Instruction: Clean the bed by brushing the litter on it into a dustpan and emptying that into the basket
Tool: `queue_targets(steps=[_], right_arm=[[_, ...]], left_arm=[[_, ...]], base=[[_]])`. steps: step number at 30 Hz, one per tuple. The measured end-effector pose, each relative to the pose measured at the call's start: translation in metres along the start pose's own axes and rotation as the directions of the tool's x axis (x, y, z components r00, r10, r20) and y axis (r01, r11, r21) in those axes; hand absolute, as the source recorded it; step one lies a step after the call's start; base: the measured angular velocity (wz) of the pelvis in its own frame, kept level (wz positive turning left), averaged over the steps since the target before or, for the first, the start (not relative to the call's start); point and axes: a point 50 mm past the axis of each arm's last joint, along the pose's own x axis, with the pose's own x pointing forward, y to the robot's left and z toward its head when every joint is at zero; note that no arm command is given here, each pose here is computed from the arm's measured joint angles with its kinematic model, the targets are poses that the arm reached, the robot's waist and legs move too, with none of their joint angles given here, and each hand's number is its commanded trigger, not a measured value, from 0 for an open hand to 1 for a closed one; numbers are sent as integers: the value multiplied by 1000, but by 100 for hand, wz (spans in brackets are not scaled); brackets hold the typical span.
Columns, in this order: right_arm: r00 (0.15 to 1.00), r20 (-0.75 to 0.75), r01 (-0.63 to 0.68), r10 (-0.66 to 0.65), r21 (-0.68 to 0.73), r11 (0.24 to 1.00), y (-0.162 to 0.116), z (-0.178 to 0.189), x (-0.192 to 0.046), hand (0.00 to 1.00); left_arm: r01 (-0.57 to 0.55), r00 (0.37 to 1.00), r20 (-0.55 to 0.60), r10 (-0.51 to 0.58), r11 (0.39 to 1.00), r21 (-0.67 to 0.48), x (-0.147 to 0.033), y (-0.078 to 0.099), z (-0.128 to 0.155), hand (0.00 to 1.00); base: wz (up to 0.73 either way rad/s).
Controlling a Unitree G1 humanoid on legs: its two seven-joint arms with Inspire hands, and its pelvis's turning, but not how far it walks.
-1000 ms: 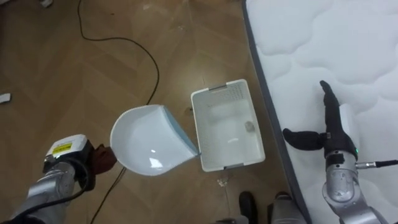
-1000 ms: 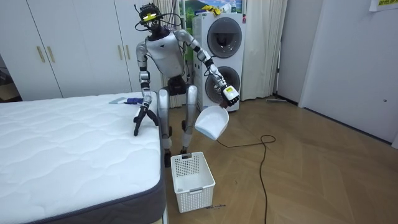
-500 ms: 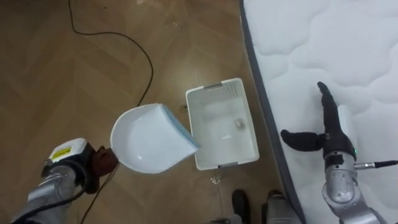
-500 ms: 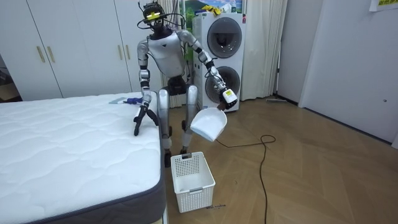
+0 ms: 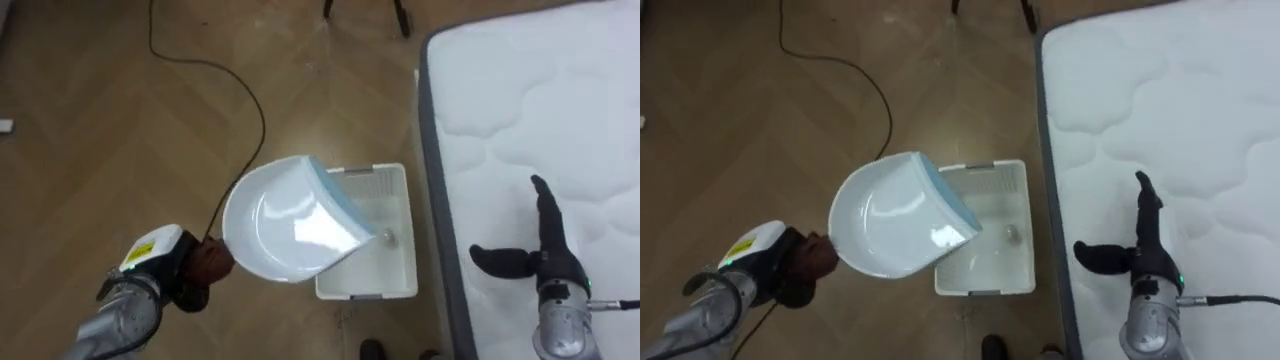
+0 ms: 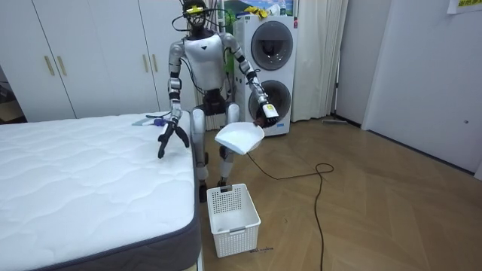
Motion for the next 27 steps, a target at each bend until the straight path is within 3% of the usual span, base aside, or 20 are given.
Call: queue_targets(steps=[13, 27], right_arm=[[1000, 14, 1, -2, 88, 996, -3, 3, -12, 0], [1000, -20, -14, 17, 126, 992, 7, 6, -15, 0]], left_arm=[[-54, 987, 144, 72, 991, -124, -9, 5, 27, 100], [-9, 976, 212, 54, 978, -209, -10, 5, 42, 100]], base=[[-36], [-85]])
